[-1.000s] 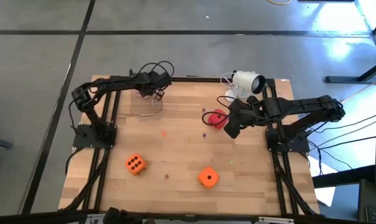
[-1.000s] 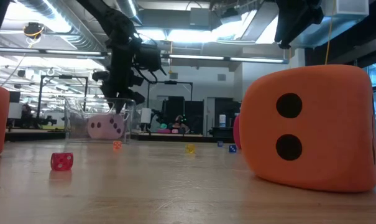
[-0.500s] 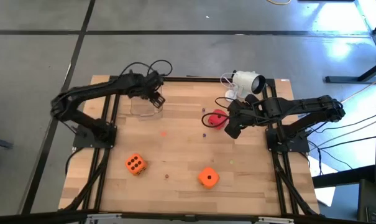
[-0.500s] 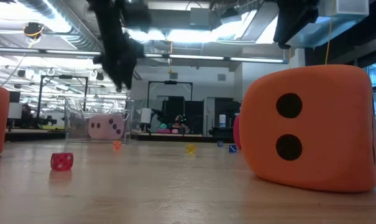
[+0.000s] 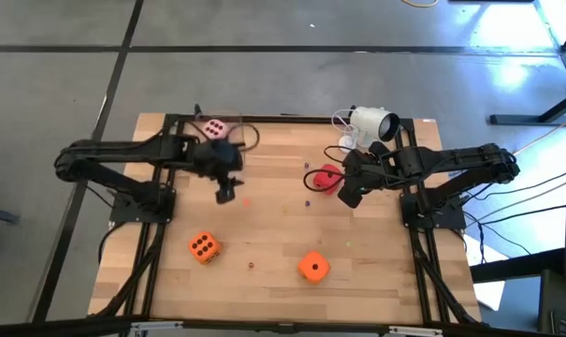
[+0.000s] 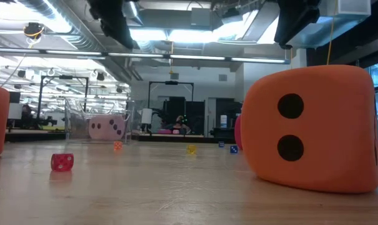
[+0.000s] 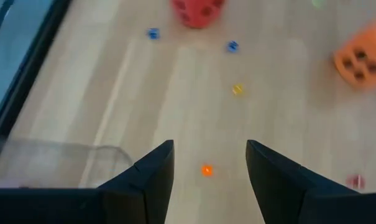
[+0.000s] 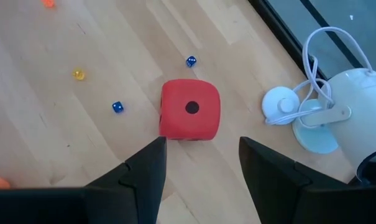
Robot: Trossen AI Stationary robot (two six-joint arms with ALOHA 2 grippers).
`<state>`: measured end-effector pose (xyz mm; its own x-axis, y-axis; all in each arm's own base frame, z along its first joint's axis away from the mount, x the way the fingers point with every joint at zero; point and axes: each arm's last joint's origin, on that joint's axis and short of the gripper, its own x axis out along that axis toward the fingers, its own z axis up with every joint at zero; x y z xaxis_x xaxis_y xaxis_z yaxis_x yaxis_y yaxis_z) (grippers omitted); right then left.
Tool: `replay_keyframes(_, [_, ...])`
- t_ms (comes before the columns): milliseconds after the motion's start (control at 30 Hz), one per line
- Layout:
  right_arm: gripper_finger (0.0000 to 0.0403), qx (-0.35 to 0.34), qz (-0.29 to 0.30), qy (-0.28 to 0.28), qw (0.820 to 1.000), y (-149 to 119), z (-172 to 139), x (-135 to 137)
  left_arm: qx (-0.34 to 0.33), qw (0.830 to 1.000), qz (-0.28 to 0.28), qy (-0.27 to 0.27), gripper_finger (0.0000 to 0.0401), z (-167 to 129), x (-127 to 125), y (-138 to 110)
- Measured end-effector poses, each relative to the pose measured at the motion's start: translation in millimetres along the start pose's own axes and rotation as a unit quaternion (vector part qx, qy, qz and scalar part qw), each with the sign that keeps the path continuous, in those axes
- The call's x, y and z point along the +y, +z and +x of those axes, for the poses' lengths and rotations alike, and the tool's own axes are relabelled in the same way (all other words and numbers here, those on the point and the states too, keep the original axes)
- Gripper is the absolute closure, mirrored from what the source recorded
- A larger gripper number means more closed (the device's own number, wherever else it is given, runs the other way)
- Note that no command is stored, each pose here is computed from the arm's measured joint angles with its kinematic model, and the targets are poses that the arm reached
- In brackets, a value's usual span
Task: Pick & Place Dice
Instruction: Put the small yellow dice into the transparent bin
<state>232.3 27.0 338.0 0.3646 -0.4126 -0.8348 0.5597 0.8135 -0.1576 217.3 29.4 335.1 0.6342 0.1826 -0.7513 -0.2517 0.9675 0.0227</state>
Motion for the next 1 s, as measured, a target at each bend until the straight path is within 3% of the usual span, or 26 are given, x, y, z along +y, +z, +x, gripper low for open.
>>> replay_keyframes(100, [0.0202,-0.002,0.011,0.001,1.0,0,0,0,0.023,0.995,0.091,-0.019,0.0209,8,-15,-2])
replay_keyframes(200, [0.0202,-0.005,0.027,0.004,1.0,1,0,1,0.05,0.988,0.145,-0.027,0.0209,21,-26,-3])
replay_keyframes(433, [0.0202,-0.012,0.051,0.014,0.999,3,0,2,0.133,0.968,0.211,-0.01,0.0209,69,-43,-7])
replay_keyframes(700, [0.0202,-0.016,0.062,0.019,0.998,4,0,3,0.248,0.927,0.282,-0.016,0.0209,105,-51,-24])
replay_keyframes(867, [0.0202,-0.018,0.063,0.024,0.998,3,-1,5,0.25,0.916,0.313,-0.026,0.0209,111,-54,-25])
replay_keyframes(1000, [0.0202,-0.023,0.064,0.029,0.997,4,-2,7,0.241,0.917,0.317,-0.034,0.0209,112,-53,-23])
